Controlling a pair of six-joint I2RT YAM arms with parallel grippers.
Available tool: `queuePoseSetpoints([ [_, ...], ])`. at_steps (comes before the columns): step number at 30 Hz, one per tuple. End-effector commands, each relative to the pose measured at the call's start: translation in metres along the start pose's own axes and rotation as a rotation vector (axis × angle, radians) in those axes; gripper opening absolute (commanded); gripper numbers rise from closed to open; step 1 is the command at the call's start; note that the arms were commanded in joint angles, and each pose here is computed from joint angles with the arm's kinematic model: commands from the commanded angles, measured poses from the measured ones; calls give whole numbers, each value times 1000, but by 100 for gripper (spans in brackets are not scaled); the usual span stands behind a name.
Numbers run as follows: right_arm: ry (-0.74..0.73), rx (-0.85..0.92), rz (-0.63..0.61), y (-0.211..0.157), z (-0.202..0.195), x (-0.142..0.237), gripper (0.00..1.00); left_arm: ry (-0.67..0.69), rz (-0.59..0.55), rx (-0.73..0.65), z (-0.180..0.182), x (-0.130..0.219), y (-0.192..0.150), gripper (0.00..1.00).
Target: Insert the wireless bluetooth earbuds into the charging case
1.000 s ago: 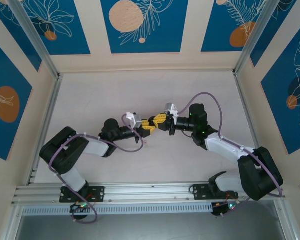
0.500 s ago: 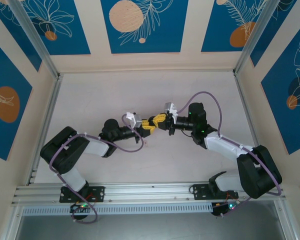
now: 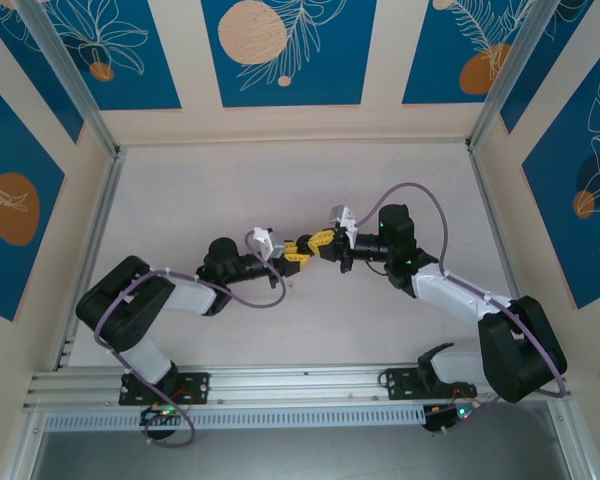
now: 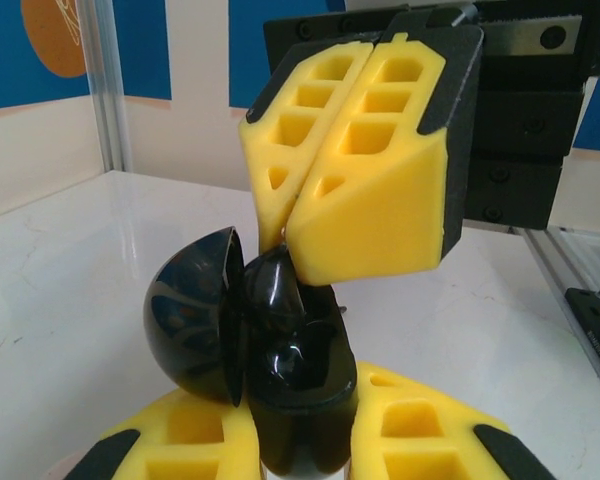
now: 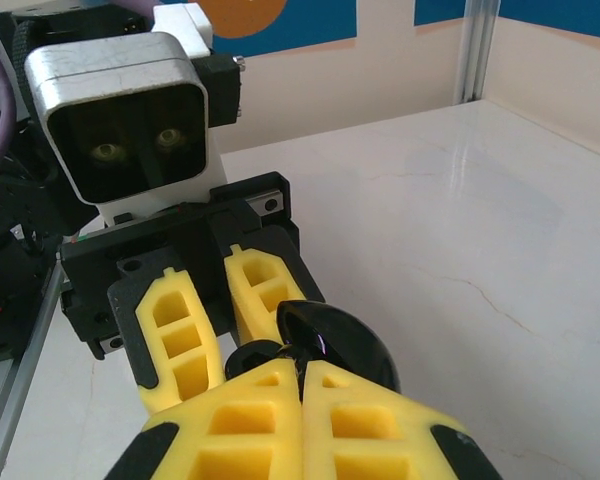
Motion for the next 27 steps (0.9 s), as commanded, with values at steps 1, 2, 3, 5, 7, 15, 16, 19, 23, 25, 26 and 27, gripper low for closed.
queuePoseSetpoints([
  [1,-3,-13,2,0,1,6,6,24,18,-42,-2,4,-1,7],
  [2,-15,-25,5,-1,0,7,6,35,26,-44,-1,4,-2,7],
  [3,-24,-38,11,-3,-2,8,6,47,36,-44,0,6,-4,7],
  [5,-55,-70,33,-6,-5,9,6,68,53,-46,0,7,-7,7],
  [7,-85,-112,59,-10,-7,11,6,96,78,-45,2,10,-11,7],
  [15,-273,-370,130,-36,-13,6,5,231,174,-86,7,24,-23,7],
  [16,-298,-401,134,-41,-15,6,5,242,183,-91,7,26,-22,7],
  [19,-378,-497,140,-56,-18,7,5,290,222,-91,11,29,-22,7],
  [23,-485,-583,171,-78,-17,7,5,340,266,-95,13,35,-22,6],
  [25,-525,-628,192,-89,-16,6,5,357,288,-96,14,37,-22,6],
  [26,-540,-648,205,-94,-16,5,5,366,298,-93,15,38,-22,6],
  [27,-552,-666,220,-99,-16,4,5,376,308,-90,16,39,-22,6],
])
Point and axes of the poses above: each hand's point on the last joint's axis, 136 mm out from that joint toward the fingers, its own x axis back along the fingers, its own z axis along the line the jaws close on, y = z × x, the point moved 7 cm from there along x, back along the fingers, and after that the axes turned 7 degrees about -x, right-handed, at the moved point
